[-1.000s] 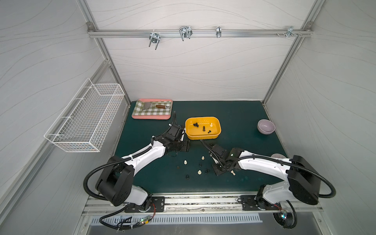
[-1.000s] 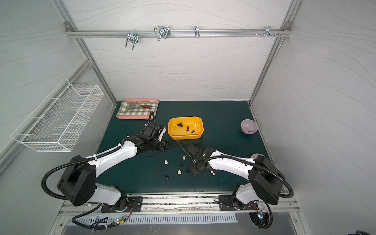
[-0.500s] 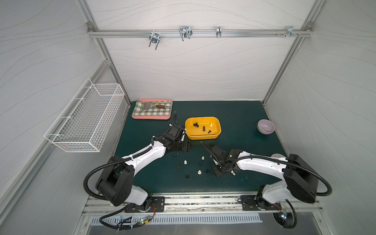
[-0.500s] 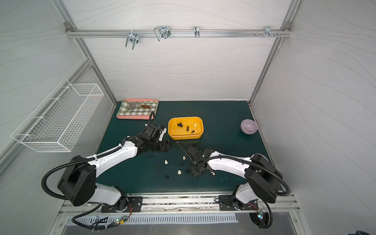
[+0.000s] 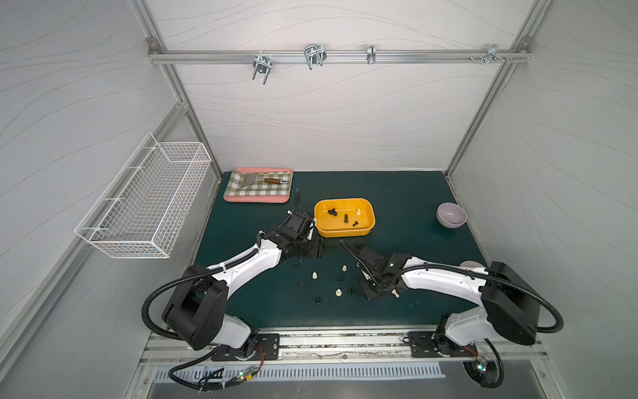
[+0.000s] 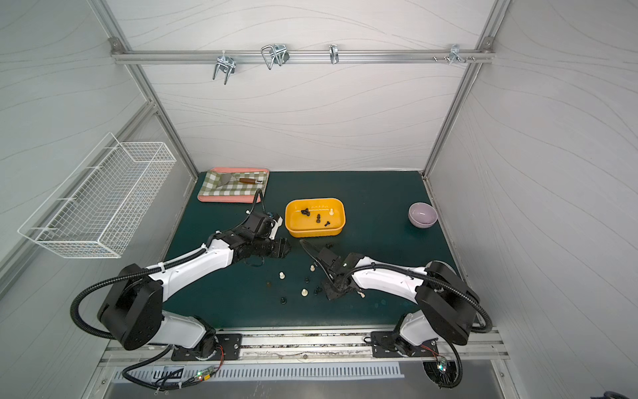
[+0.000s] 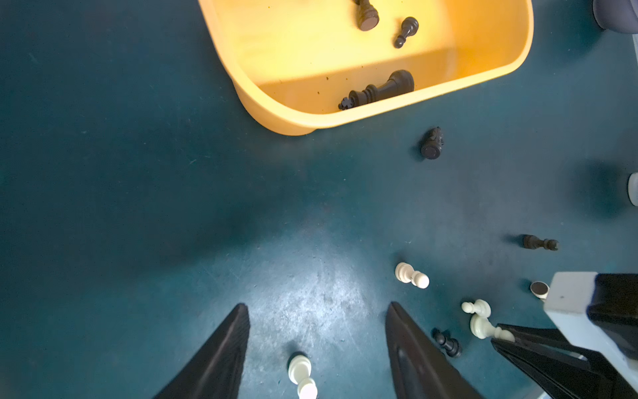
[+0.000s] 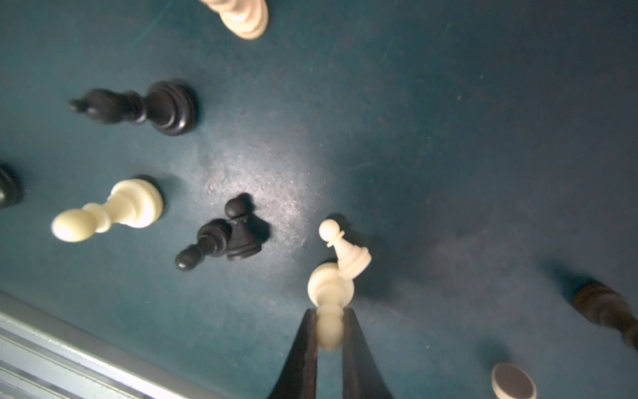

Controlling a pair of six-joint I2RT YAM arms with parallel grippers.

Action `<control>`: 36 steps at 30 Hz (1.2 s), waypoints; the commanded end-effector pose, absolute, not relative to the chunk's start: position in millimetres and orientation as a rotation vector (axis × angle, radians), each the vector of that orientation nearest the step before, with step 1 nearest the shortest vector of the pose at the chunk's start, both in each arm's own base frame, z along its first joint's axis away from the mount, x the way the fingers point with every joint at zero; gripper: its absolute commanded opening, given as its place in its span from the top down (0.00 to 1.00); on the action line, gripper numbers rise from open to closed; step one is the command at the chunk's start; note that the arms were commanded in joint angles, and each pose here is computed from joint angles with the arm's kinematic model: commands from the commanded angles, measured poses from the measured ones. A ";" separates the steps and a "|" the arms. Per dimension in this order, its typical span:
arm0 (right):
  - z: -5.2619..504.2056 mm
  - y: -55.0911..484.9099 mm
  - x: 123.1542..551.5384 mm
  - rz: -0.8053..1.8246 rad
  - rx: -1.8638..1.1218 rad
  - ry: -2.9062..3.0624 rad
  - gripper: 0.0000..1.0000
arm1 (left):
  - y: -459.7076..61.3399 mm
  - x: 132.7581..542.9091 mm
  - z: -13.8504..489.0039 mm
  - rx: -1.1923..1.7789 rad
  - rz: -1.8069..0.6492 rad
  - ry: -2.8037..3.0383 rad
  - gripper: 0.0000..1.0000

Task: Put the chess pieces into the storage box
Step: Pick up the chess piece at the center of the board.

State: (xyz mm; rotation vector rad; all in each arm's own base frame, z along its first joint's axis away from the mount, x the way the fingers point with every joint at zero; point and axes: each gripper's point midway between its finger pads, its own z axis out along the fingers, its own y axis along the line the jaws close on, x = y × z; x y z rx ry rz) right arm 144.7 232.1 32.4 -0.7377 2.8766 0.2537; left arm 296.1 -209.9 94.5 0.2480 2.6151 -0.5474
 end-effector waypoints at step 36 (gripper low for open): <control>70.8 247.8 152.4 0.349 -0.764 2.797 0.91 | -213.0 301.4 102.0 0.251 -0.550 2.578 0.35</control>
